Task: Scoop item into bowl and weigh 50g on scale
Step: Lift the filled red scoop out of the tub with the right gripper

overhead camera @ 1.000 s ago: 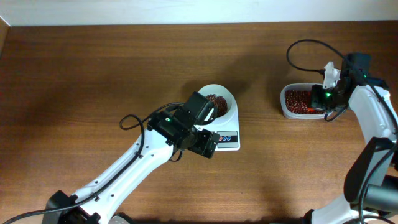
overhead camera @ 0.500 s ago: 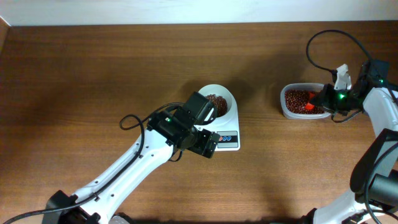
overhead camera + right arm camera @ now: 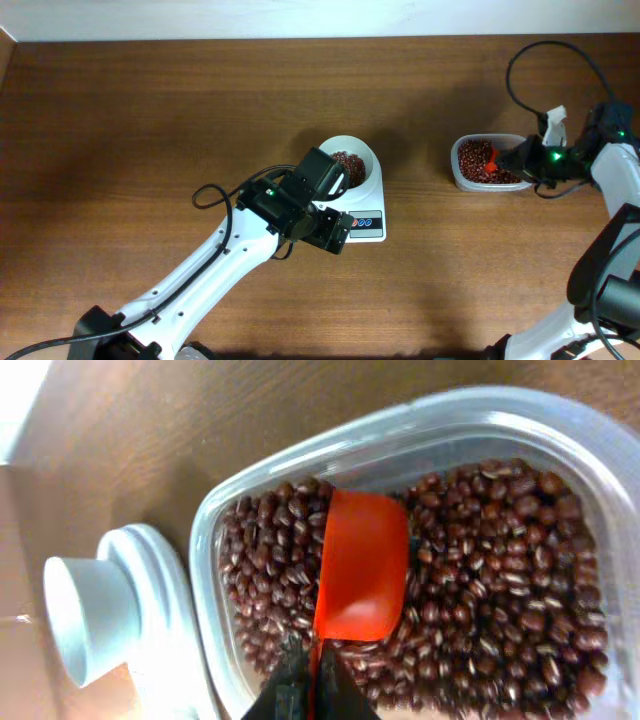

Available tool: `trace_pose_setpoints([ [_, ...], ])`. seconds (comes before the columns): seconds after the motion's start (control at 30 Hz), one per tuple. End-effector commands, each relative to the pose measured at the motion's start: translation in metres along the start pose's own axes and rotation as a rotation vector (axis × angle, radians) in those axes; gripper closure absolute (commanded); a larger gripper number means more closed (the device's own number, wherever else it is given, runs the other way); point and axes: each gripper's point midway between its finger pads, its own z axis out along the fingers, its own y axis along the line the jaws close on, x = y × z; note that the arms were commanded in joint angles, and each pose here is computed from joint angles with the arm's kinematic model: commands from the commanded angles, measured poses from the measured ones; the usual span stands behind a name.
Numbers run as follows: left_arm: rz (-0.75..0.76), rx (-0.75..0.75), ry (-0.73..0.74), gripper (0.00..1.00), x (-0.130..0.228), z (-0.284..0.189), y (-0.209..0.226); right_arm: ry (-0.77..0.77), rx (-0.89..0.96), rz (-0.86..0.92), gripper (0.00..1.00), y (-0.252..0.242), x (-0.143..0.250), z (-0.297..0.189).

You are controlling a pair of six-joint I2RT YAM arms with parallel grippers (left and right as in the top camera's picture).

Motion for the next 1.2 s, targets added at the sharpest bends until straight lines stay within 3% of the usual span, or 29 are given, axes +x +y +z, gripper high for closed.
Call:
trace_pose_setpoints([
  [0.0, -0.002, -0.004, -0.011, 0.01, 0.001, -0.003, 0.000, 0.004, -0.110, -0.004, 0.96, 0.003, 0.005, -0.007],
  [0.43, -0.002, -0.004, -0.011, 0.01, 0.001, -0.003, 0.000, -0.110, -0.207, 0.125, 0.96, -0.024, -0.007, -0.049],
  [1.17, -0.002, -0.004, -0.011, 0.01, 0.001, -0.003, 0.000, -0.132, -0.367, 0.204, 0.96, -0.009, -0.005, -0.069],
])
